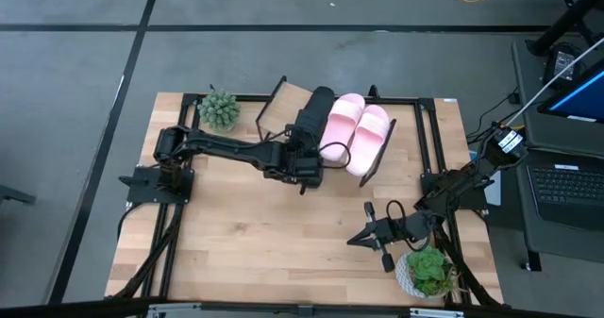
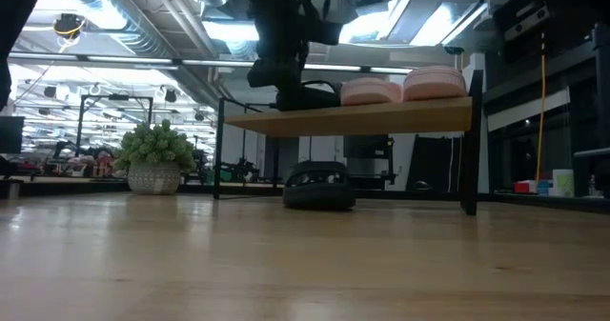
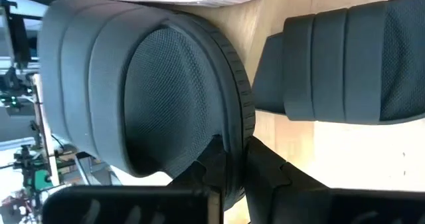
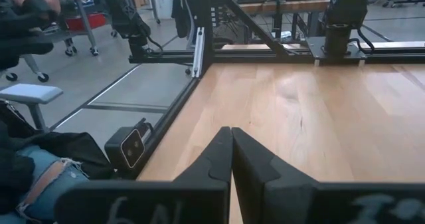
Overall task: Pick and place slides into the shelf
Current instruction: Put the left black slides on the shelf
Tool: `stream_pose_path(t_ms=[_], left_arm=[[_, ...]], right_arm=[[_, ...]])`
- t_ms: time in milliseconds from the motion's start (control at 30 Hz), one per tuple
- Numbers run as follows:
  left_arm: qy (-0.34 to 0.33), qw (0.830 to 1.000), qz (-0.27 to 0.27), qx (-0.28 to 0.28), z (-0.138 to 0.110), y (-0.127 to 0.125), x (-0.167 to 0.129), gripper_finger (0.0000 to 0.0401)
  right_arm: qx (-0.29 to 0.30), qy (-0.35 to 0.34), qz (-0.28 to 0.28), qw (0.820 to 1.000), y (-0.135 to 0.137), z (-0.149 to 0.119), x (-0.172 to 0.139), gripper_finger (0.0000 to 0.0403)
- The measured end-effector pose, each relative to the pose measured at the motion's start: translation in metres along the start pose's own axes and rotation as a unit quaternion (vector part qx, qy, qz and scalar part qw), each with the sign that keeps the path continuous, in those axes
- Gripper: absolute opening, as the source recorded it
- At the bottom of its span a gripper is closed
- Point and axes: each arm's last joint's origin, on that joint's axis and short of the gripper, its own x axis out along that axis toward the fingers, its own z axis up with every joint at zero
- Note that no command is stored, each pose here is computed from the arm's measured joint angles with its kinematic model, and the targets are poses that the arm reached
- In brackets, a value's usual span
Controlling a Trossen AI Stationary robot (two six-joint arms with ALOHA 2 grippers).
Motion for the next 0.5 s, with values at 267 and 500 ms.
stream_pose_path(t_ms=[267, 500], left_arm=[[-0.001, 1.000, 0.004, 0.002, 0.0002, 0.0002, -0.0002, 0.0084], [0.000, 1.000, 0.005, 0.003, 0.0001, -0.0002, -0.0004, 0.0112]], right_arm=[[0.001, -0.001, 0.000, 1.000, 0.0000, 0.0001, 0.0000, 0.0012], [0.000, 0.001, 0.010, 1.000, 0.0007, 0.0000, 0.0000, 0.0012]])
